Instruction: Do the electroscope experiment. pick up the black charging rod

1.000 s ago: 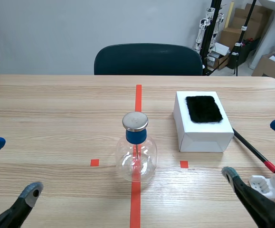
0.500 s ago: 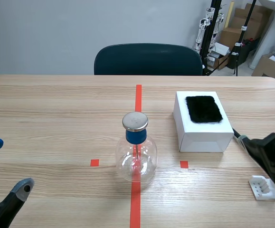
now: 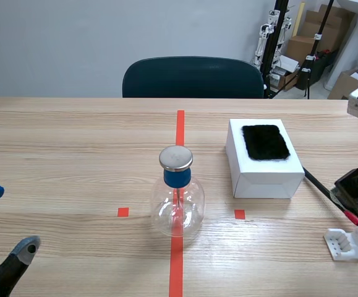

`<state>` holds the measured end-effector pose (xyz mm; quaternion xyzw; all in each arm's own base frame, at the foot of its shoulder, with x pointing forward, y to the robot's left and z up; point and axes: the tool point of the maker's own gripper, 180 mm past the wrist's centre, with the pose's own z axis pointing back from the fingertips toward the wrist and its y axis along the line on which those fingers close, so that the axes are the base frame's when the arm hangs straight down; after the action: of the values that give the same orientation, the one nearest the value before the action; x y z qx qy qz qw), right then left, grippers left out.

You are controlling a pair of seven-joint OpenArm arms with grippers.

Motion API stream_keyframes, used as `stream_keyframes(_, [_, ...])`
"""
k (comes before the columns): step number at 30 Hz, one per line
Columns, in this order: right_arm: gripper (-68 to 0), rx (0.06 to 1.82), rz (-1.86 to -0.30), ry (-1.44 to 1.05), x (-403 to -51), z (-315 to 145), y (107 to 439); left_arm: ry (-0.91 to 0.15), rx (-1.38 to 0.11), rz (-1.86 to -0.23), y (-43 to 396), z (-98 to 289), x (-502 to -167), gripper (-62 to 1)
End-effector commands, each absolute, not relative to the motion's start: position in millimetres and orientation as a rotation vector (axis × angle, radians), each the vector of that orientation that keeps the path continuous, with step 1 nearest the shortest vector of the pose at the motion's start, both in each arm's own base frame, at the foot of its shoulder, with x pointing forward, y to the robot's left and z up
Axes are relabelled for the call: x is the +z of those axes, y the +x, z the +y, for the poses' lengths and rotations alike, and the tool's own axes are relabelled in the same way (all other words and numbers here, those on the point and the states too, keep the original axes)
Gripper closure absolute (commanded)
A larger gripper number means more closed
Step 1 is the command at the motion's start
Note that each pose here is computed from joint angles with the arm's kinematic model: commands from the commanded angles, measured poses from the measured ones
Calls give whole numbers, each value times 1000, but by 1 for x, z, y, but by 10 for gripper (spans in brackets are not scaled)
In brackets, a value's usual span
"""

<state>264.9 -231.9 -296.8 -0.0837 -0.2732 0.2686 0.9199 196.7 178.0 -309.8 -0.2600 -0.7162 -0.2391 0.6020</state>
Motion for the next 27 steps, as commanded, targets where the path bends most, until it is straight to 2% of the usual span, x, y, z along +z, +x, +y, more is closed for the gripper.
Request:
stream_keyframes(1, [-669,529,-580,-177,-292,-238,275,-618,-563,-1693,199,178,-303,-623])
stream_keyframes(6, [-669,439,-563,-104,-305,-245,286,-681,-617,-1698,190,173,-304,-623])
stream_keyframes(11, [-669,340,-542,-79,-317,-260,297,-678,-630,-1680,194,173,-309,-623])
stream_keyframes(18, [-669,331,-482,-96,-320,-266,311,-670,-639,-1655,199,175,-316,-623])
stream_keyframes(27, [-669,300,-374,-90,-343,-270,308,-667,-662,-1633,198,177,-318,-623])
